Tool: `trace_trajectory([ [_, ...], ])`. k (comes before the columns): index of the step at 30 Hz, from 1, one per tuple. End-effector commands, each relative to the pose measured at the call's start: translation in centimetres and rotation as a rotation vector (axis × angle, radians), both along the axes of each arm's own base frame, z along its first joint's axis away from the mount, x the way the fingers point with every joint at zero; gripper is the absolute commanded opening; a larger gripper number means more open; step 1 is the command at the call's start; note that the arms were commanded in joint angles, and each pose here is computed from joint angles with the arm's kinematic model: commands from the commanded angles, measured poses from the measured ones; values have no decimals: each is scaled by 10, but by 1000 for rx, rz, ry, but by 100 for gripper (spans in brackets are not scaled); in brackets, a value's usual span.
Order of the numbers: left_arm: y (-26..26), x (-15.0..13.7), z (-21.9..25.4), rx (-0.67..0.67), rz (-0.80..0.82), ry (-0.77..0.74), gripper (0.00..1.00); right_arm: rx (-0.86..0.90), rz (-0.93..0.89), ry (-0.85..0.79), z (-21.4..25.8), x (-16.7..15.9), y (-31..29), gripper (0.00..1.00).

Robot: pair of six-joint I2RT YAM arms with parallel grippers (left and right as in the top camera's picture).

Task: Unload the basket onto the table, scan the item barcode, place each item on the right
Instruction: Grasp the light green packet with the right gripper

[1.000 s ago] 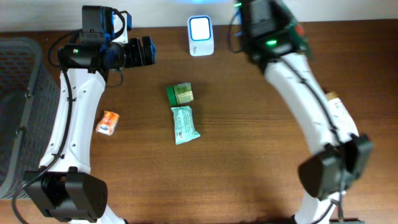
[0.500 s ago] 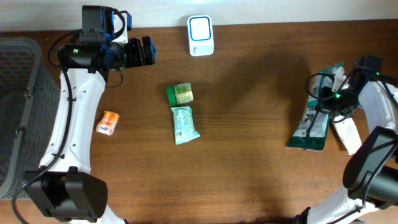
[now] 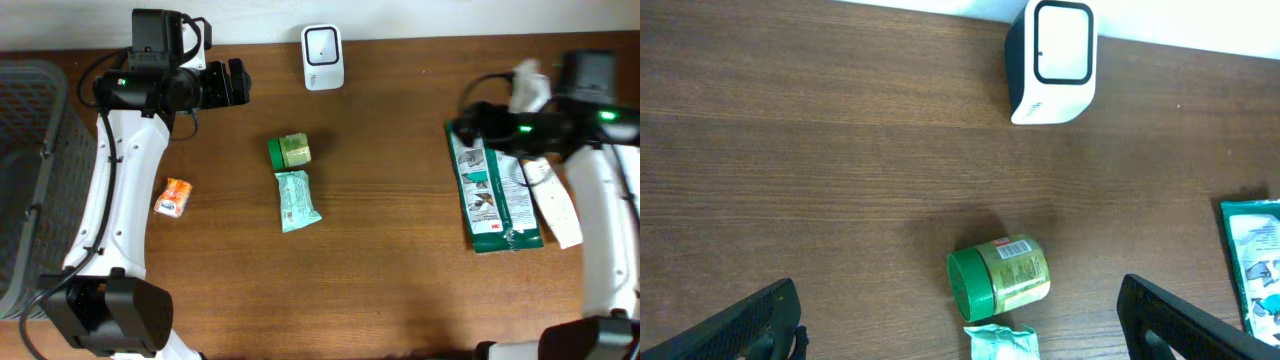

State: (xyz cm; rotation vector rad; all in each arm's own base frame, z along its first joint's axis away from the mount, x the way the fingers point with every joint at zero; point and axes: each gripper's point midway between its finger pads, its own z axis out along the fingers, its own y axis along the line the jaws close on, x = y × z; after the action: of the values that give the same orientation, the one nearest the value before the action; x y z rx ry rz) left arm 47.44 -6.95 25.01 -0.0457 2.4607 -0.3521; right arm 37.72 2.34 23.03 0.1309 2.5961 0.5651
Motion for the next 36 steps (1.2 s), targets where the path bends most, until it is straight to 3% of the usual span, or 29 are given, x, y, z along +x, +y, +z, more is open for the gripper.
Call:
trace_trajectory([
  [1,0,0,2,1,-1,-5,99,40,218,-41,-3,8,81,85],
  [2,0,0,2,1,-1,-5,99,44,316,-52,-12,10,124,82],
  [3,0,0,2,1,-1,-5,99,55,404,-48,-27,11,168,73],
  [7,0,-1,2,1,-1,-1,99,115,541,19,-98,4,287,18],
  [9,0,-1,1,1,-1,-1,99,124,593,16,-126,-1,324,4],
  [12,0,-1,1,1,-1,0,99,103,528,21,-170,5,355,4],
  [20,0,-1,1,1,-1,0,99,-141,320,100,-217,22,299,4],
  [23,0,-1,1,1,-1,0,99,-109,238,172,-208,29,271,4],
  [27,7,0,1,1,12,0,99,-87,230,197,-157,40,232,6],
  [28,4,0,1,1,7,0,99,-69,221,214,-141,39,219,16],
  [30,3,0,1,1,6,0,99,71,274,322,-128,23,198,47],
  [31,3,0,1,1,6,0,99,157,332,378,-131,10,202,51],
  [34,3,0,1,1,6,0,99,258,373,447,-156,-10,216,52],
  [36,-18,-7,4,-109,-67,21,99,293,361,494,-179,-29,229,52],
])
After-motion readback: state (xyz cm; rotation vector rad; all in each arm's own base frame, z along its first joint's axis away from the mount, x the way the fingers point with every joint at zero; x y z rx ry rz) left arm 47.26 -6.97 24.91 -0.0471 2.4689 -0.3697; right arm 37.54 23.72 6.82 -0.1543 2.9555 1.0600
